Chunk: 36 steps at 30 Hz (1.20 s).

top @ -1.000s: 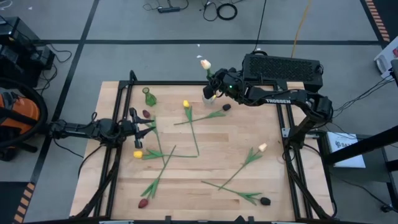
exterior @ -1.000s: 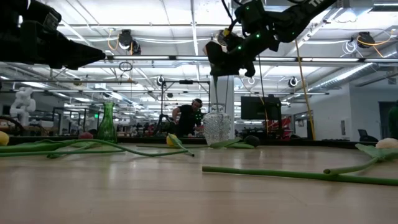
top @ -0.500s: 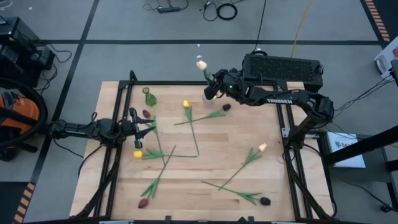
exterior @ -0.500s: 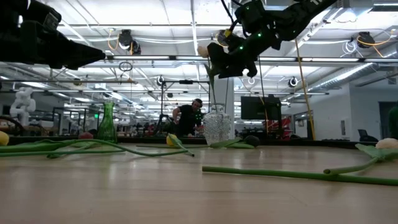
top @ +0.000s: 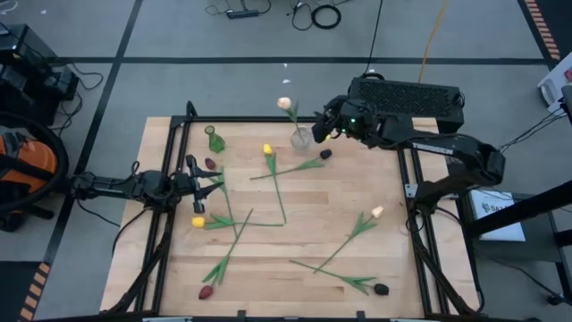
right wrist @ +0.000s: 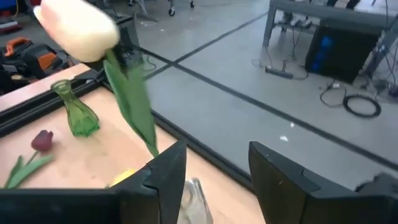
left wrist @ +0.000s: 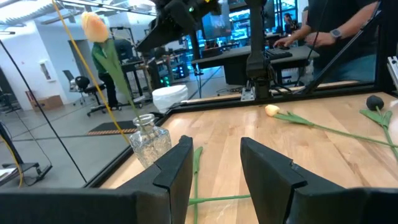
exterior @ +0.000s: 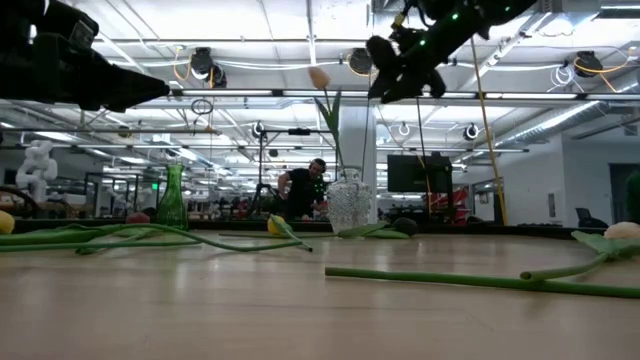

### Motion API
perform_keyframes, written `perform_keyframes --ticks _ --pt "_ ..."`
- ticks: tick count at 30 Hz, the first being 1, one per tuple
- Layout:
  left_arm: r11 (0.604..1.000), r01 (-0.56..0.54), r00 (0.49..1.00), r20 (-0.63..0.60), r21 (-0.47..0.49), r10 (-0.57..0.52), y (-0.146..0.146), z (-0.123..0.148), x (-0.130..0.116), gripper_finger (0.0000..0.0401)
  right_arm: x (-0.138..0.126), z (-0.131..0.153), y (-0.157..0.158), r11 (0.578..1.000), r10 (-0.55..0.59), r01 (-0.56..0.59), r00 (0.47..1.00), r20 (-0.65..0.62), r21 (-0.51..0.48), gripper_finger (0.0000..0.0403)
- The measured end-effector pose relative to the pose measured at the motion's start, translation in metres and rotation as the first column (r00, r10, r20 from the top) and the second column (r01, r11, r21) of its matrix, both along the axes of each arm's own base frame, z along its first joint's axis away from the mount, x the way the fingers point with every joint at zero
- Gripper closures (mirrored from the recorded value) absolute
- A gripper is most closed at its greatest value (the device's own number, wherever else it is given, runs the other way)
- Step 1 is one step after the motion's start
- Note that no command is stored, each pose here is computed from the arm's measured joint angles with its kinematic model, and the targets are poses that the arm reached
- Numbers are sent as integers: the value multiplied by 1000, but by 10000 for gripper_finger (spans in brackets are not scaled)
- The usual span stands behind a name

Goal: Sort flowers into vase by color
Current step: Put the top red tulip into the green vase

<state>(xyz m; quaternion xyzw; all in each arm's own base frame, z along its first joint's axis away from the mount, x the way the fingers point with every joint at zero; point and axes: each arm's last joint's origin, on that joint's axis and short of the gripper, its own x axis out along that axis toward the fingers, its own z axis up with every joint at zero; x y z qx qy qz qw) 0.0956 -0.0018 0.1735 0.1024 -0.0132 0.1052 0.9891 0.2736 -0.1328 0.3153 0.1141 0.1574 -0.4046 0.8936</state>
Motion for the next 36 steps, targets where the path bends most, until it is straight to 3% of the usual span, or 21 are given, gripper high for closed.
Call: perform_keyframes --ticks 4,8,11,16,22,29,31,34,36 --pt "1000 0 1000 0 0 0 0 0 0 257 -20 10 11 997 -21 21 1000 -5 68 236" --pt "1000 0 1000 0 0 0 0 0 0 257 -40 12 27 974 -74 73 997 -4 212 236" --pt "1000 0 1000 0 0 0 0 0 0 257 -52 9 40 930 -112 115 993 -29 350 236" --pt "1000 0 1000 0 0 0 0 0 0 257 -62 -3 61 814 -193 216 976 -100 540 236" --pt "1000 0 1000 0 0 0 0 0 0 257 -62 -12 85 741 -214 272 962 -168 614 236" --pt "1000 2 1000 8 -8 -2 0 1 0 257 -56 -15 118 686 -202 242 969 -141 686 236" --pt "992 29 999 37 -127 -24 -1 1 0 257 -56 -16 128 675 -191 236 971 -143 699 236" --pt "922 92 993 105 -377 -56 -2 2 0 257 -57 -18 141 654 -189 244 969 -159 716 236" --pt "892 106 990 126 -440 -56 -2 3 0 257 -58 -22 149 639 -193 270 963 -189 720 236"
